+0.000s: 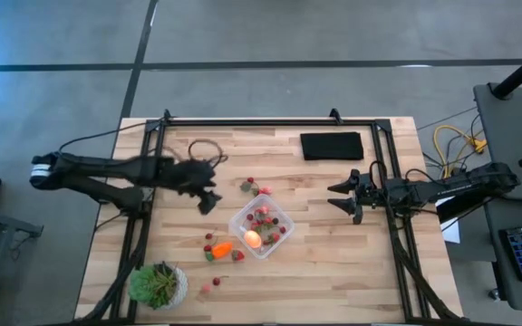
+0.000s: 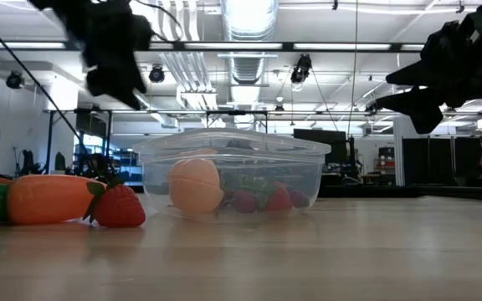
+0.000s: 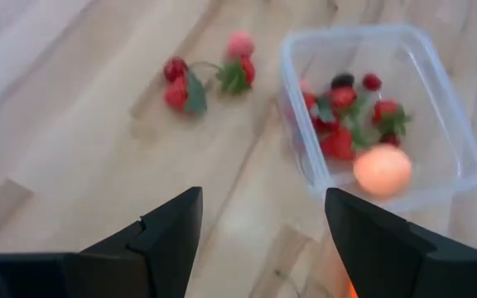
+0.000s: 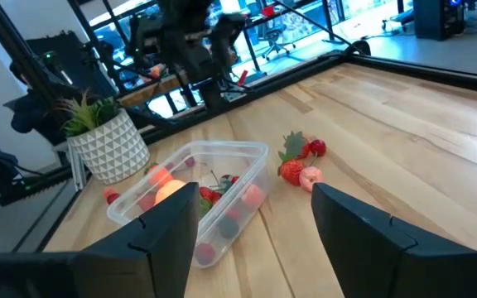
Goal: Pick and placing Produce into tupperware
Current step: Put the pink peach into the transparent container
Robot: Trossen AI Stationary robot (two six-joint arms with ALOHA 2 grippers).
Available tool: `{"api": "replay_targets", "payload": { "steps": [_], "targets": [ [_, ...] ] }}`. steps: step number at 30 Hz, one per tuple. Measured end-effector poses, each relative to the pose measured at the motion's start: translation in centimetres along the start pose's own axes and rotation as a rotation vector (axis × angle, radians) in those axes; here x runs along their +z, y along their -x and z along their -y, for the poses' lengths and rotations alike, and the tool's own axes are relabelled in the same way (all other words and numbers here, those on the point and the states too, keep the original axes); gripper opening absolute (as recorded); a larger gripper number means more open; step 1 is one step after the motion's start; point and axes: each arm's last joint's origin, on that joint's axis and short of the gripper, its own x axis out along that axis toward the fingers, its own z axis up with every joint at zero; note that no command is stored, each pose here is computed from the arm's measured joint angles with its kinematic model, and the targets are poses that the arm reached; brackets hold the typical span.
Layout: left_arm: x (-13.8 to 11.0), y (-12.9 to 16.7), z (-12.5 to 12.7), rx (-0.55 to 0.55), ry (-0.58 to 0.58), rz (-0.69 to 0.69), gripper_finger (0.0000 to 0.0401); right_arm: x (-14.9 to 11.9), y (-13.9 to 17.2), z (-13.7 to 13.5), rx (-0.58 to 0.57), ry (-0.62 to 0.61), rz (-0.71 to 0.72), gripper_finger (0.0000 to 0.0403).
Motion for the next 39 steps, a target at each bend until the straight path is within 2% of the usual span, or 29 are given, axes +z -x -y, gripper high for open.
{"api": "replay_targets", "payload": {
  "steps": [3,6,8,10,12,14,21,24,29,32,39],
  "targets": [
    [3.0,-0.5,-0.6,0.006,0.086,0.002,0.0242,0.0,0.0,0.0,0.0,0.0,0.0,0.0226],
    [5.5,-1.4,-1.9,-0.071,0.159,-0.051,0.0242,0.0,0.0,0.0,0.0,0.0,0.0,0.0226],
    [6.5,-2.0,-2.6,-0.118,0.106,-0.082,0.0242,0.0,0.0,0.0,0.0,0.0,0.0,0.0226],
    [6.8,-2.3,-2.7,-0.148,-0.039,-0.124,0.0242,0.0,0.0,0.0,0.0,0.0,0.001,0.0226],
    [6.4,-1.9,-2.4,-0.162,-0.145,-0.19,0.0242,0.0,0.0,0.0,0.0,0.0,0.001,0.0226],
    [5.7,-1.2,-2.1,-0.163,-0.191,-0.239,0.0242,0.0,0.0,0.0,0.001,0.0,0.0,0.0226],
    [2.2,1.3,-2.0,-0.105,-0.125,-0.386,0.0242,0.0,0.0,0.0,0.001,0.0,0.001,0.0226],
    [1.1,2.3,-1.2,-0.134,-0.116,-0.364,0.0242,0.0,0.0,0.0,0.001,0.0,0.001,0.0226],
    [-0.3,3.3,0.0,-0.197,-0.021,-0.308,0.0242,0.0,0.0,0.0,0.001,0.0,0.001,0.0226],
    [-0.1,3.6,0.3,-0.225,0.029,-0.262,0.0242,0.0,0.0,0.0,0.001,0.0,0.001,0.0226],
    [1.3,3.6,1.1,-0.305,0.04,-0.112,0.0242,0.0,0.0,0.0,0.001,0.0,0.001,0.0226]
  ]
}}
